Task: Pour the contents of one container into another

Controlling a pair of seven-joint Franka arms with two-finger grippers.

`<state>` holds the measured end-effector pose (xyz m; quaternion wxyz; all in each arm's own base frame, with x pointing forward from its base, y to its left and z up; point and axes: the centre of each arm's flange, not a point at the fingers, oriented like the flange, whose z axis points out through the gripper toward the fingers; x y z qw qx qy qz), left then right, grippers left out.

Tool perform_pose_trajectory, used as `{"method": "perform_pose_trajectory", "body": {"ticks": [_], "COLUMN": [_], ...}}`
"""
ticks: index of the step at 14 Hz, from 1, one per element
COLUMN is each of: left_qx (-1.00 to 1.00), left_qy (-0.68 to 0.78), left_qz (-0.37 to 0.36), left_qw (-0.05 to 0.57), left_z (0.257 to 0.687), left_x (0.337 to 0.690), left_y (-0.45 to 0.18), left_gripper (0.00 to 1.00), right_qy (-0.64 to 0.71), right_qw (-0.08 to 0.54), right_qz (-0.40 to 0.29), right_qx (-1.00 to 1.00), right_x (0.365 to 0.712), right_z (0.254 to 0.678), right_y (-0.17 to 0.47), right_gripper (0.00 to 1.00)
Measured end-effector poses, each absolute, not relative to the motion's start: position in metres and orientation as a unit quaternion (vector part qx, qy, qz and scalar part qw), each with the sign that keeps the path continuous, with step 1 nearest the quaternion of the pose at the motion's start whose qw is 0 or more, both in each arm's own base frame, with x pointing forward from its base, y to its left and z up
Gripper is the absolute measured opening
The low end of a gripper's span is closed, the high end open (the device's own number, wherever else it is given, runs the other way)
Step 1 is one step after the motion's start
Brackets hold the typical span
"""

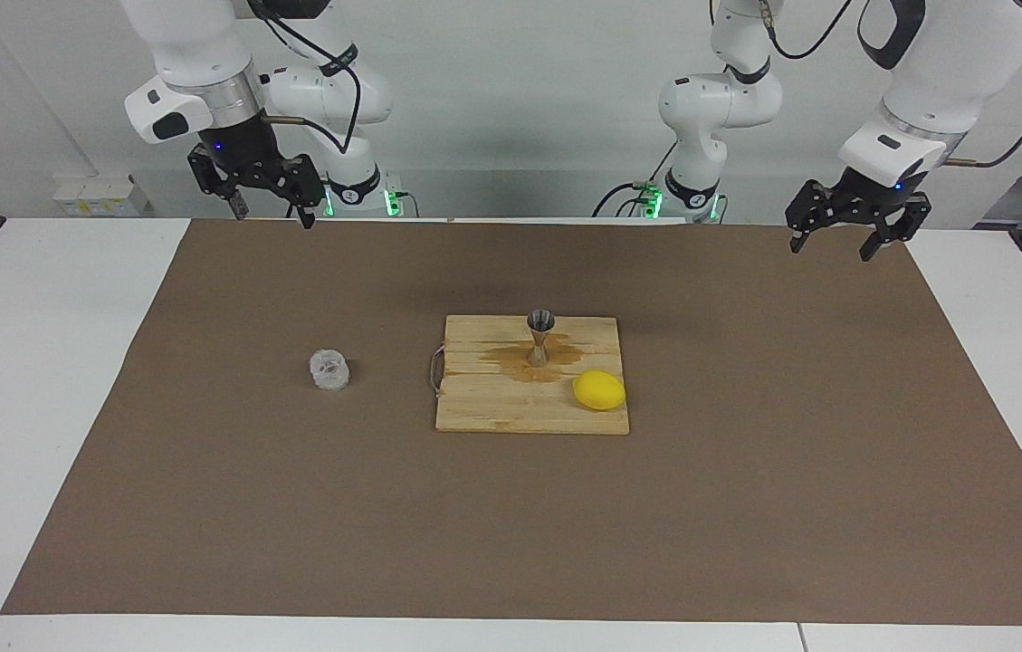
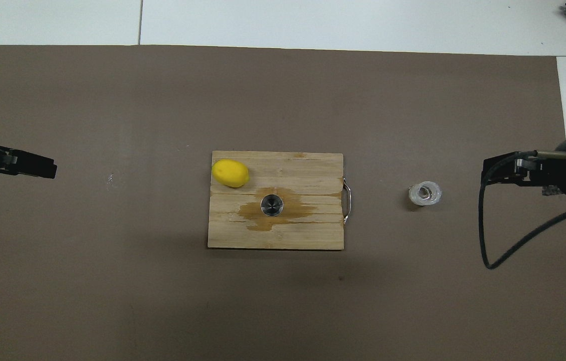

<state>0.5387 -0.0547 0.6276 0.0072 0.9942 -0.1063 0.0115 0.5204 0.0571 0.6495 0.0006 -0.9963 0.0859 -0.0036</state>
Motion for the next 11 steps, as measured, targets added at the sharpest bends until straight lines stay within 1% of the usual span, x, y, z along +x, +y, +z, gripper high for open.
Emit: {"method": "perform_pose_trajectory", "body": {"ticks": [4, 11], "left_qx": [0.994, 0.994], "left_qy": [-0.106, -0.107], "left_qz": [0.012, 0.012], "left_qw": [0.007, 0.007], "left_z": [0.628, 0.627], "left_x": [0.539, 0.539], "left_y": [-0.055, -0.055], "left_gripper": [1.0, 1.0], "right_qy": [0.077, 0.083], "right_qw": [0.003, 0.005], "right_qz": [-0.004, 0.002], "right_qx": [-0.997, -0.997], "right_x": [0.519, 0.525], "right_z": [0.65, 0.644], "right_y": [0.064, 0.042], "right_gripper": [1.0, 1.0]}}
